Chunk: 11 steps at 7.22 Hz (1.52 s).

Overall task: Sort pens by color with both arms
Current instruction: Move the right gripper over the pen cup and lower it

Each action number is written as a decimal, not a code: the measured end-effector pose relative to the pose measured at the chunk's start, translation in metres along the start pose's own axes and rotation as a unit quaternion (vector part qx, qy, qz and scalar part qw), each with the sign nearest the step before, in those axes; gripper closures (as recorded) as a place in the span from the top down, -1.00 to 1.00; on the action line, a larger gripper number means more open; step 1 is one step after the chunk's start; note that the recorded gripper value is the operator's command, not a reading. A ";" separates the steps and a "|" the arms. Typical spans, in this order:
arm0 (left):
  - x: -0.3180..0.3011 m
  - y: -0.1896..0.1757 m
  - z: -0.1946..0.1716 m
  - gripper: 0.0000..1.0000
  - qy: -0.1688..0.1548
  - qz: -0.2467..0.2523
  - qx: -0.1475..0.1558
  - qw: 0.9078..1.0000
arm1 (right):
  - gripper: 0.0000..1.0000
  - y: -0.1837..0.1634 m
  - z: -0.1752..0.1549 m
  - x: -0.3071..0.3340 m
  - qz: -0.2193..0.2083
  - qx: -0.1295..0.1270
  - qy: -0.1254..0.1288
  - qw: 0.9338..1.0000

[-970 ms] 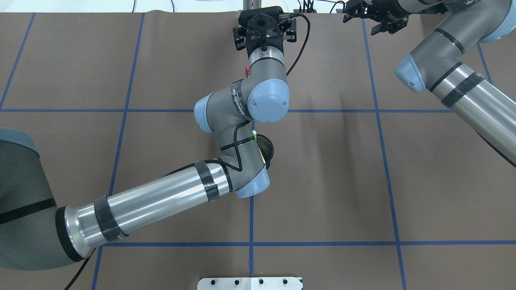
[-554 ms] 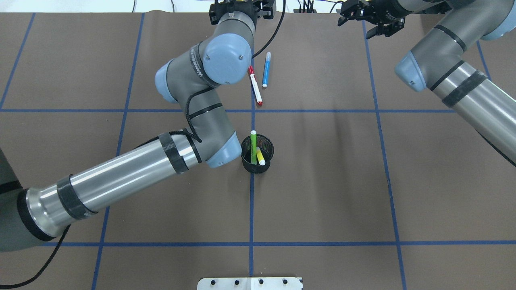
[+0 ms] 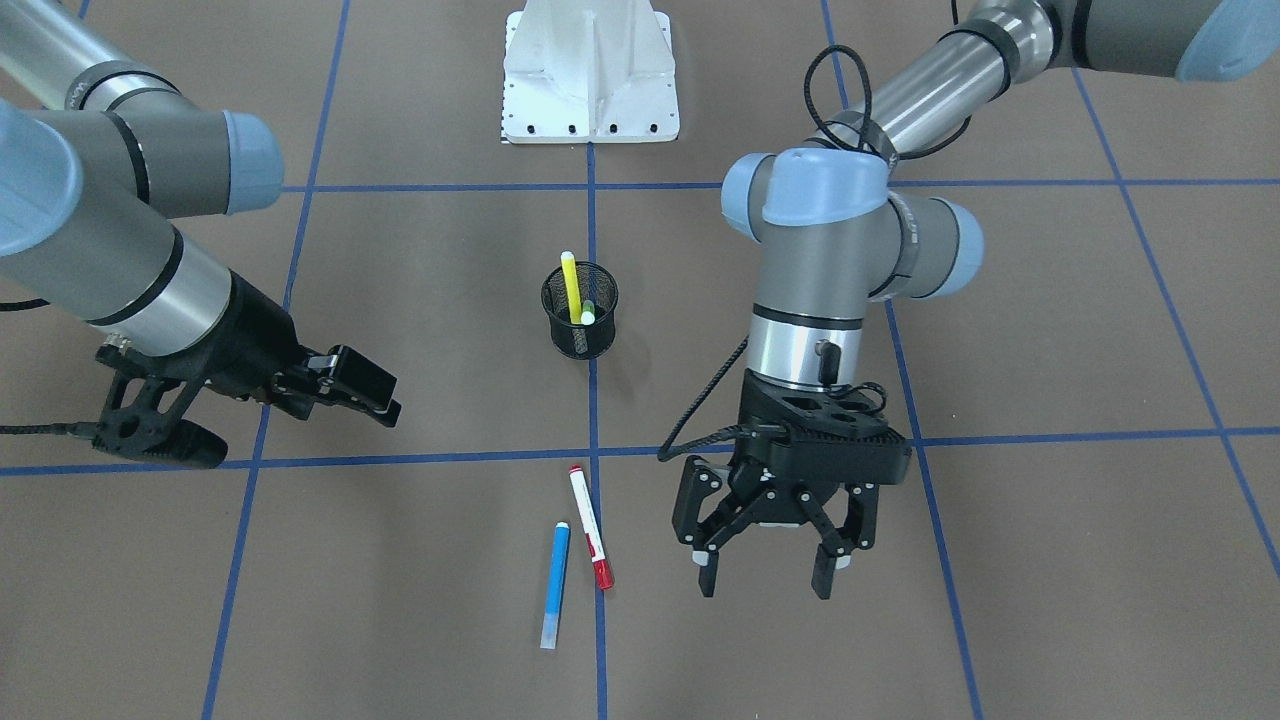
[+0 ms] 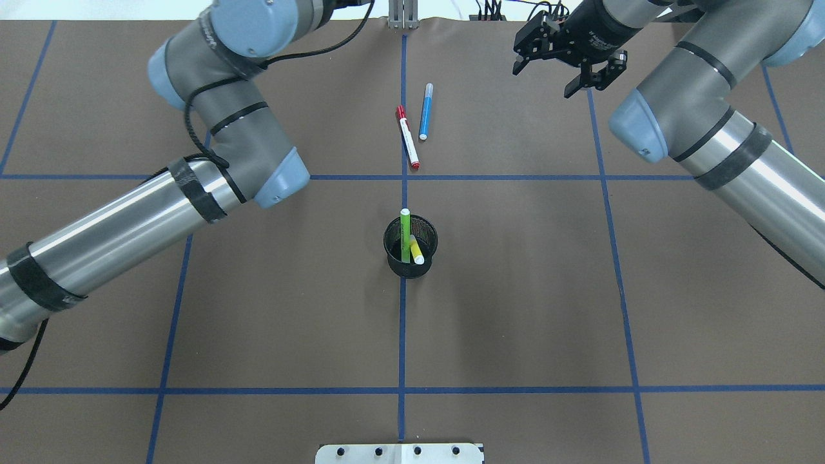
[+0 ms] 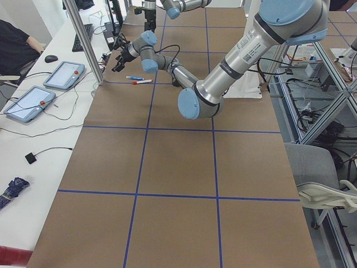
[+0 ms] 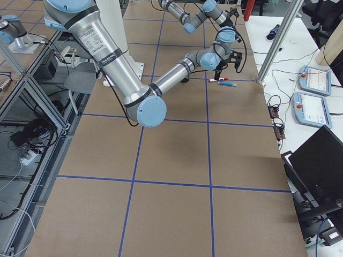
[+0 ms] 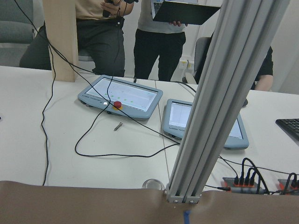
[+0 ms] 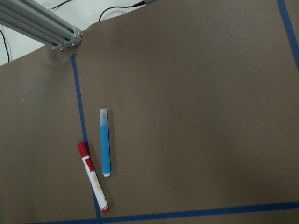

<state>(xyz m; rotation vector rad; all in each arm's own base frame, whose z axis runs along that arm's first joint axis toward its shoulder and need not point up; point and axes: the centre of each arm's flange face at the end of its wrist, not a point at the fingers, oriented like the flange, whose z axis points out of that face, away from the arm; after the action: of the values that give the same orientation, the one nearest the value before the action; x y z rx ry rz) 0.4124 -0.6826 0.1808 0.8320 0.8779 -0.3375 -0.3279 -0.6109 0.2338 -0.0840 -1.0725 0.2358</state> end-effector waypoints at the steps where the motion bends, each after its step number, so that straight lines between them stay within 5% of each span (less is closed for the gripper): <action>1: -0.034 -0.005 0.003 1.00 0.000 0.010 -0.026 1.000 | 1.00 0.015 0.013 -0.006 0.006 -0.028 0.010 1.000; 5: -0.138 -0.019 -0.010 1.00 0.027 0.019 -0.111 0.993 | 1.00 0.085 0.065 -0.056 0.000 -0.100 0.054 0.994; 9: -0.167 -0.004 -0.010 1.00 0.026 0.030 -0.129 0.991 | 0.96 0.132 0.132 -0.160 -0.011 -0.124 0.125 0.984; 11: -0.170 -0.002 -0.010 1.00 0.028 0.030 -0.128 0.991 | 0.62 0.135 0.145 -0.178 -0.021 -0.125 0.138 0.982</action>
<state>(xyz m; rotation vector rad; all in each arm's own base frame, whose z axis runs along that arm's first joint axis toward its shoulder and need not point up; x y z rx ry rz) 0.3022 -0.6874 0.3100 0.6313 0.9250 -0.1440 -0.5569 -0.5274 0.1252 -0.3102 -0.8225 0.0468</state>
